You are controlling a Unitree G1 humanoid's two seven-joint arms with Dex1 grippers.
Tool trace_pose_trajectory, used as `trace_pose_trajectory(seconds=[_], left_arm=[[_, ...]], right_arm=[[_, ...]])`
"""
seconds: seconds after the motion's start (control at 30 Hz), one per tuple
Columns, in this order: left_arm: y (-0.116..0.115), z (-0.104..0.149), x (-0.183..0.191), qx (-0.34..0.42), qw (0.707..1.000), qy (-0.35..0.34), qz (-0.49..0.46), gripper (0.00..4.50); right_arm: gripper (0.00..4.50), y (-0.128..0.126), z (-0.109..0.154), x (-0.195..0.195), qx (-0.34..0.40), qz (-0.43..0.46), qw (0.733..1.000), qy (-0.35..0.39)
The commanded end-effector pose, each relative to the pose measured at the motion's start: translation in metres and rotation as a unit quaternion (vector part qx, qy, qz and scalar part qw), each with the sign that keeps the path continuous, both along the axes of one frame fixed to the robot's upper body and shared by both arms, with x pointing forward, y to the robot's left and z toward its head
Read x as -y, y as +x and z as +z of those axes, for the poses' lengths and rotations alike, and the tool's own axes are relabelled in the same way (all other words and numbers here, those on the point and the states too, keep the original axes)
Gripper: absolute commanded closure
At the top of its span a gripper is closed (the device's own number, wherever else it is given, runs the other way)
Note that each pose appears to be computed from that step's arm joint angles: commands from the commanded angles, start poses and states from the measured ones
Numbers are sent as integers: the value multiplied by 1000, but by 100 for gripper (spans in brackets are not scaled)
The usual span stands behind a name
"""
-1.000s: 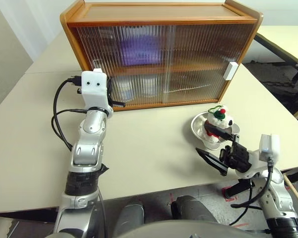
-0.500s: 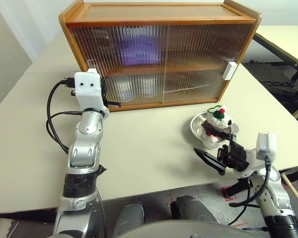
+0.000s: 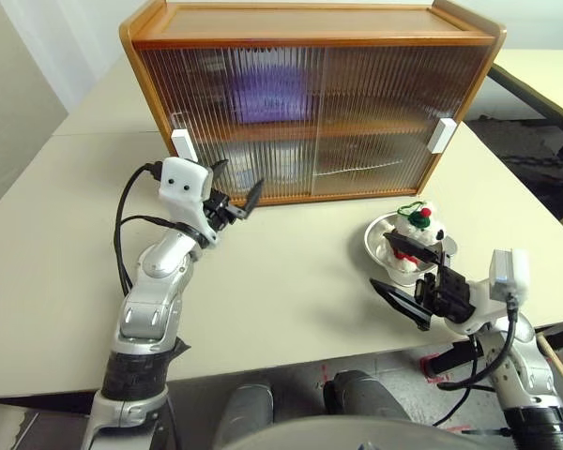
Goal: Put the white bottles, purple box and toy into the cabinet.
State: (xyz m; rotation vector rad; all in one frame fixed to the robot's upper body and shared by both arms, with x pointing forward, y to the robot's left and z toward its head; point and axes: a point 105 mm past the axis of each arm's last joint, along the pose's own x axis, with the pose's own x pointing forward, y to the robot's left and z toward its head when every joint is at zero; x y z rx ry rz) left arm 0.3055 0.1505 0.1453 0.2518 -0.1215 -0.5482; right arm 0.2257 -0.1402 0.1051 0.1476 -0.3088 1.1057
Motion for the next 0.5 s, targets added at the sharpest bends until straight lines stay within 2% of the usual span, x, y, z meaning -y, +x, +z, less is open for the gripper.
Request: trace_pose_trajectory(seconds=[0.03,0.13,0.27,0.33,0.37,0.4,0.43,0.5], left_arm=[[-22,-2,-1,-19,996,1,-88,2],[-35,-3,-15,-39,991,3,-129,0],[-45,1,-24,-46,986,2,-160,0],[-50,2,-27,-54,983,-1,-173,0],[-52,1,-28,-57,983,1,-176,0],[-53,-2,-27,-58,982,6,-177,0],[-53,-4,-26,-59,982,8,-177,0],[-53,-6,-22,-57,982,9,-178,0]], right_arm=[[0,0,7,6,7,-10,1000,8],[98,5,13,14,13,-28,999,13],[252,10,21,24,28,-55,998,20],[327,52,95,8,68,-78,994,40],[361,66,122,8,81,-103,990,45],[405,79,140,12,89,-134,986,49],[441,89,147,19,89,-160,982,48],[446,101,155,28,90,-192,976,42]])
